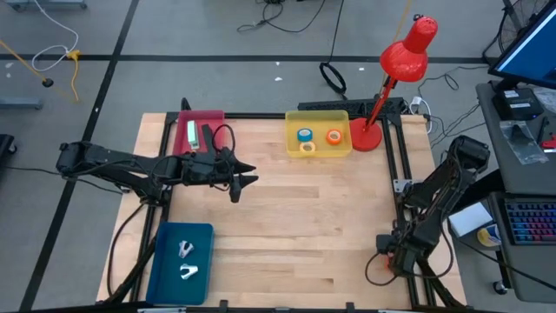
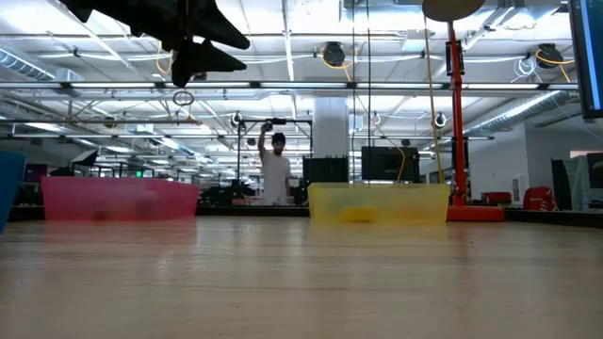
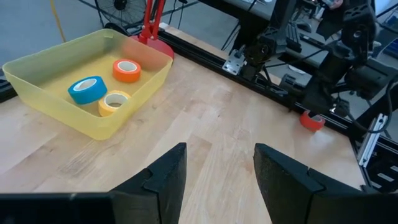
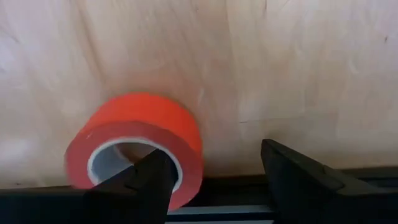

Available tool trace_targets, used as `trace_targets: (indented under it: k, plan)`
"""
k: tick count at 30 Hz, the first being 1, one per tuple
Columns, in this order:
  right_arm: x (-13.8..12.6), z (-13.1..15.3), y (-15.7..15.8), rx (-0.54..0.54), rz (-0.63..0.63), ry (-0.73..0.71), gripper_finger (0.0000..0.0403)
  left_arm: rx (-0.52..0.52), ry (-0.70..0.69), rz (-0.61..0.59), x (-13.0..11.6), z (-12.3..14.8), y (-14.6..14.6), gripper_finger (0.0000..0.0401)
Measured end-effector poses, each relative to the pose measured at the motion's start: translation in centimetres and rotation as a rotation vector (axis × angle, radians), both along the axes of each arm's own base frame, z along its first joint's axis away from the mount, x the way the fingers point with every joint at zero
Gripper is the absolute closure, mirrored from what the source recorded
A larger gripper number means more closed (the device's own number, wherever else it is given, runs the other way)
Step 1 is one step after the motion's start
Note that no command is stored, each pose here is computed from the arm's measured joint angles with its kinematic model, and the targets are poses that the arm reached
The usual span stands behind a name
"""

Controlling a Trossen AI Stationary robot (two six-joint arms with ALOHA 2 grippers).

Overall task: Pick and place Stapler, Stapler remover, tape
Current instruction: Put the red tape into the yellow bin

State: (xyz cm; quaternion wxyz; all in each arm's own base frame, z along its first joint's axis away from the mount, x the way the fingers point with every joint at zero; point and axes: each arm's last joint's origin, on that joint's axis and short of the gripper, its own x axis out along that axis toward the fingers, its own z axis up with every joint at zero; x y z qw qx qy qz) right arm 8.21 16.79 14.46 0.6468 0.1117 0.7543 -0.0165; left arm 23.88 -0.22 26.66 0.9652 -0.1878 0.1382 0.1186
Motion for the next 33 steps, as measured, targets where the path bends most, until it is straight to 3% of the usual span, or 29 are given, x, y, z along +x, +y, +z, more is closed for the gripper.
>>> trace_targets:
  k: [12, 23, 29, 33]
  plan:
    - [0.3, -0.4, -0.3, 0.000, 0.009, -0.041, 0.0197, 0.000, 0.000, 0.001, 0.0, 0.0, 0.0, 0.0215]
    - [1.5, -0.5, -1.3, -0.037, -0.062, -0.039, 0.0286, 0.021, 0.001, 0.050, 0.0, 0.0, 0.2, 0.0215]
    - [3.0, -0.5, -2.3, -0.012, -0.057, -0.060, 0.0373, 0.025, 0.001, 0.049, 0.0, 0.0, 0.2, 0.0215]
    - [4.8, -0.1, -3.2, 0.022, -0.060, -0.158, 0.0374, 0.025, 0.001, 0.049, 0.0, 0.0, 0.2, 0.0215]
